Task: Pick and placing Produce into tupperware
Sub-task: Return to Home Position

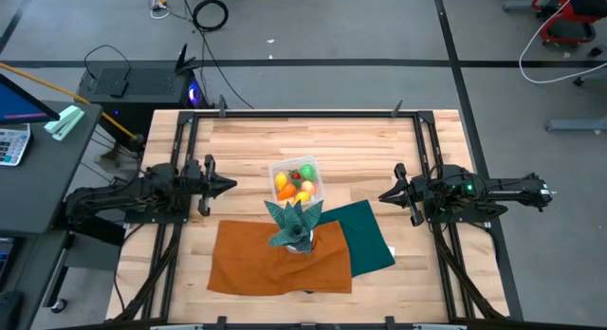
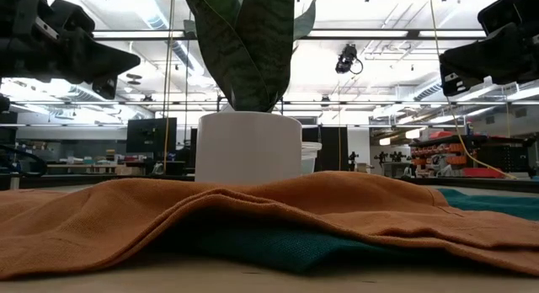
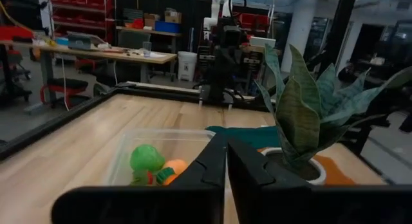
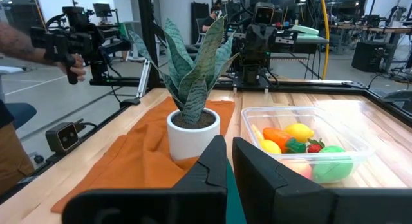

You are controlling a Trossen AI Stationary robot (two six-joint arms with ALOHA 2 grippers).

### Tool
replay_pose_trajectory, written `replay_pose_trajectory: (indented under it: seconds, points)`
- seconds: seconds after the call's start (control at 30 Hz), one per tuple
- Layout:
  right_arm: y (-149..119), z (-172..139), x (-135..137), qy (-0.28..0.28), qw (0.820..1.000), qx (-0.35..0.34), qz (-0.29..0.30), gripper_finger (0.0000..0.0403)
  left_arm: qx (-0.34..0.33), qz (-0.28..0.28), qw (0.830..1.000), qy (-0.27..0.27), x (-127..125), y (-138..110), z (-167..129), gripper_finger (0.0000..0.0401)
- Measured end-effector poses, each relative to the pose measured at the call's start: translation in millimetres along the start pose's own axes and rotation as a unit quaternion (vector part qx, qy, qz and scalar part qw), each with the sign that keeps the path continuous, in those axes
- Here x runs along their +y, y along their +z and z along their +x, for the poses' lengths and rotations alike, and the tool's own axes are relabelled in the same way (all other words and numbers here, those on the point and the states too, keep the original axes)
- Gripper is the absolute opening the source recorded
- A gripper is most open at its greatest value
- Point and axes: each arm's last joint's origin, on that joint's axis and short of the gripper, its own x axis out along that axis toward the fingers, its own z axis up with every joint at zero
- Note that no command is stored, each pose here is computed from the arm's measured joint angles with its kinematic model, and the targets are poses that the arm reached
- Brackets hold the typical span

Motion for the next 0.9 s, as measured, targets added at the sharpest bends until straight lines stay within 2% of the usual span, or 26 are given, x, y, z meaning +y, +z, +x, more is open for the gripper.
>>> replay_pose_trajectory:
  seconds: [0.2, 0.9]
  points:
    - [0.0, 0.0, 0.0, 0.0, 1.0, 0.0, 0.0, 0.0, 0.003, -0.042, 0.999, -0.001, 0.0, -0.6, 0.0, 0.0044]
    - [0.0, 0.0, 0.0, 0.0, 1.0, 0.0, 0.0, 0.0, -0.007, -0.047, 0.999, -0.004, -0.3, 1.3, 0.0, 0.004]
